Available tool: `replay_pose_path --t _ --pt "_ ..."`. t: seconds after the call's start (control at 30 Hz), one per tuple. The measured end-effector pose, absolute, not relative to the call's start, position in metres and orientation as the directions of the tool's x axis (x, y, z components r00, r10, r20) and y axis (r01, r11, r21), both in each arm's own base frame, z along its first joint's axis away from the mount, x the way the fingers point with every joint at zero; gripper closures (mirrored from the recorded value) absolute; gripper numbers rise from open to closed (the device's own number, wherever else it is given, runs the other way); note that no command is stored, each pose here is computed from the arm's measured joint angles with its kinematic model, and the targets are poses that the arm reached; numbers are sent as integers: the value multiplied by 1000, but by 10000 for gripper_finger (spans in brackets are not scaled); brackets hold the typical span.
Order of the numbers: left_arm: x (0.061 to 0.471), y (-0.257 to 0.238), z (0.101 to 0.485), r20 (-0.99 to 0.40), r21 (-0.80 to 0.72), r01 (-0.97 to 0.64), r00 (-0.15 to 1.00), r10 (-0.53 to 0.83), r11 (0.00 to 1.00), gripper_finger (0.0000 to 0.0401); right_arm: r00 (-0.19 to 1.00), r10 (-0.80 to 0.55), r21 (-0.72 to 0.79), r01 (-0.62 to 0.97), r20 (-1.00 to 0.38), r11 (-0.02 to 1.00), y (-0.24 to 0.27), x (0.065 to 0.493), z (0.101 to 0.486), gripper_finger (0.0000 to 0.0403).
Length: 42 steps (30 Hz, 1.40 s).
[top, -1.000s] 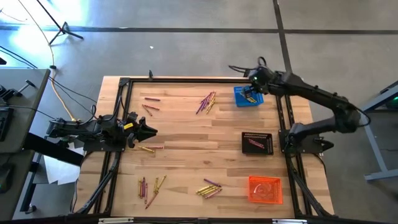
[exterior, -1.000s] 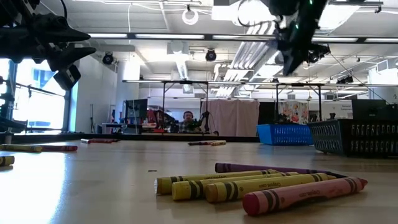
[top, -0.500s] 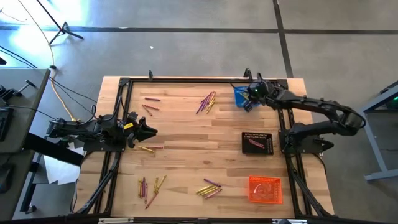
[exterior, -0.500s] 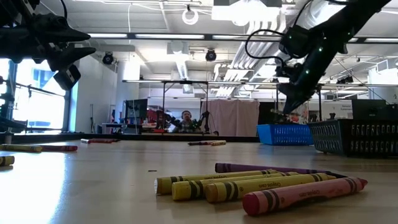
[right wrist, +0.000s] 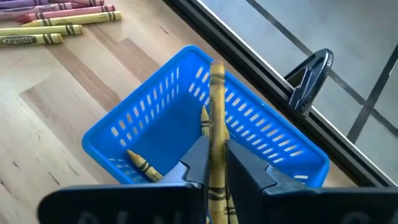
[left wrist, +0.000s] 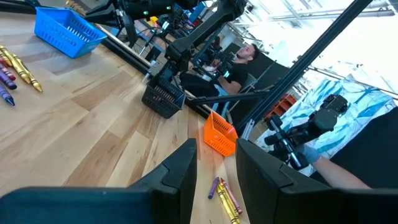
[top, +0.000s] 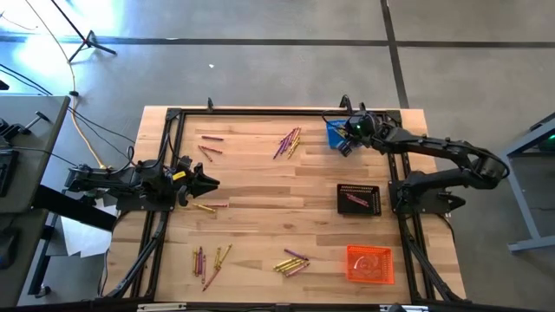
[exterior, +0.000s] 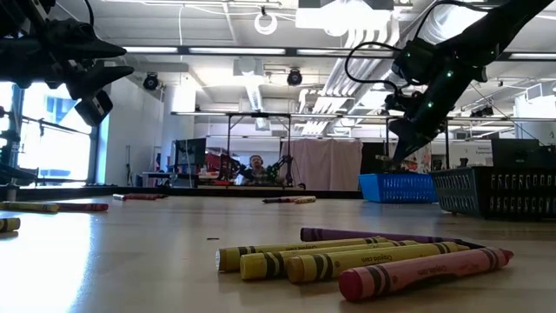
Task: Sort crayons
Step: Put the yellow crayon into the blue bin, then put the violet crayon into the orange bin
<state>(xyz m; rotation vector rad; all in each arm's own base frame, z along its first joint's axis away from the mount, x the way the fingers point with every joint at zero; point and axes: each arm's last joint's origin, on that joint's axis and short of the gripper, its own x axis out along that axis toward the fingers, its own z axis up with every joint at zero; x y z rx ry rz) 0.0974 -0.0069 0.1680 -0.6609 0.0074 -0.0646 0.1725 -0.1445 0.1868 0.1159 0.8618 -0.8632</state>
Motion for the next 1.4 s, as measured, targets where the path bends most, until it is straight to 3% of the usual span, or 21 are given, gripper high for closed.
replay_pose_path --t 0.23,0.3,0.47,0.6,0.83,1.13,1.4 --pt "97 -7 168 14 -614 58 998 -62 787 302 347 -620 -223 720 -704 657 -145 173 187 310" --pt "97 -7 168 14 -614 58 998 -62 787 302 381 -606 -156 745 -698 649 -144 177 193 302" --pt "97 -7 168 14 -614 58 998 -63 787 302 683 -399 200 621 -612 758 -130 208 223 301" --pt "97 -7 168 14 -614 58 998 -63 787 302 813 -157 299 376 -561 877 -90 233 234 305" --pt "97 -7 168 14 -614 58 998 -63 787 302 795 124 297 74 -594 952 -2 259 221 306" --pt "97 -7 168 14 -614 58 998 -62 787 302 785 212 253 -73 -582 965 78 290 174 306" --pt "97 -7 168 14 -614 57 998 -62 787 302 765 187 257 -28 -617 966 107 324 145 307"
